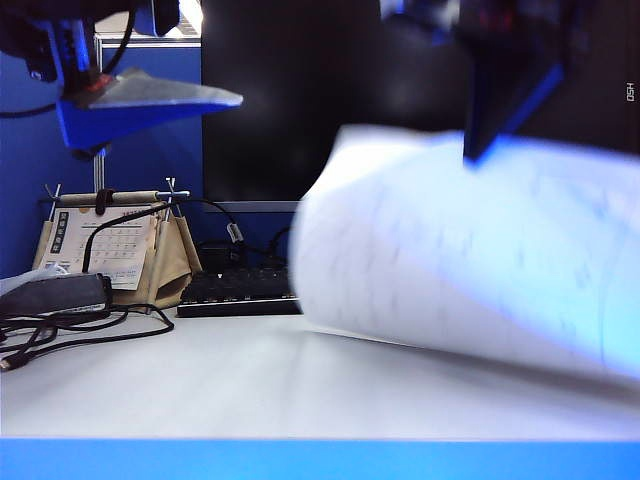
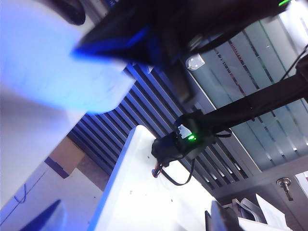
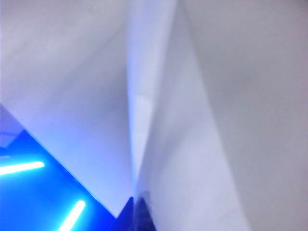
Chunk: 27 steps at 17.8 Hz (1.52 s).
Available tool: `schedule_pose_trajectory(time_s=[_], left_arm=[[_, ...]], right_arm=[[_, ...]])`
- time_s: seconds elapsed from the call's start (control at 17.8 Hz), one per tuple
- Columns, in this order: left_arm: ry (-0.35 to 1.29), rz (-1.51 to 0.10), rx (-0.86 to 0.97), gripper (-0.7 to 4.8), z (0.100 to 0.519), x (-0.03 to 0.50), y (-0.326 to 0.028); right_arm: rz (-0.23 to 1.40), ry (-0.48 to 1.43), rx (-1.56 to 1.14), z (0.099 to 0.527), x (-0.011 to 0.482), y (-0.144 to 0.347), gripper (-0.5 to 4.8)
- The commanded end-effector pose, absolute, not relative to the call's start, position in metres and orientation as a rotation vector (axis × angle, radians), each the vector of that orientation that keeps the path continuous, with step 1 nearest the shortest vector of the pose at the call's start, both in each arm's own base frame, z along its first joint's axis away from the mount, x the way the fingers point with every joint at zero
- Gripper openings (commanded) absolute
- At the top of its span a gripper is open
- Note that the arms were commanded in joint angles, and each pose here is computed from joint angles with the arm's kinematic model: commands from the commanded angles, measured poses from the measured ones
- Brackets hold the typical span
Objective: Put a wrinkled paper upside down.
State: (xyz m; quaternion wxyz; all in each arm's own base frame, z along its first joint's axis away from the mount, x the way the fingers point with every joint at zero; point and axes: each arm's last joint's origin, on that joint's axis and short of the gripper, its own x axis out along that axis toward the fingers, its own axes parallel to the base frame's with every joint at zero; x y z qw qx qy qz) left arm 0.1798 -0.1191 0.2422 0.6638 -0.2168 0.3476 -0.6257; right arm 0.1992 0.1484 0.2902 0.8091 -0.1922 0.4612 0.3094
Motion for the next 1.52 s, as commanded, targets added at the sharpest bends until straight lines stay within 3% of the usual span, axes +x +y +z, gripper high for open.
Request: schedule_pose_trajectory(time_s=[0.06, 0.51, 0.84, 1.13, 1.52], left_arm=[[0.769, -1.428, -0.484, 3.95, 0.244, 0.18, -0.119], [0.769, -1.421, -0.485, 3.95, 0.244, 0.18, -0.119], [0.767, -1.412, -0.484, 3.95, 0.244, 0.18, -0.119], [0.775, -1.418, -0.489, 3.95, 0.245, 0.179, -0.119], [0.78, -1.422, -0.493, 3.95, 0.245, 0.179, -0.119]], right_arm=[[0.75, 0.997, -0.298, 0.264, 0.198, 0.153, -0.06], [0.863, 1.091, -0.234, 0.214, 0.175, 0.166, -0.06], [0.946, 1.088, -0.274, 0.208, 0.158, 0.194, -0.06], [0.864, 1.117, -0.278, 0.184, 0.179, 0.198, -0.06], [0.722, 1.04, -0.16, 0.19, 0.219, 0.169, -0.06]])
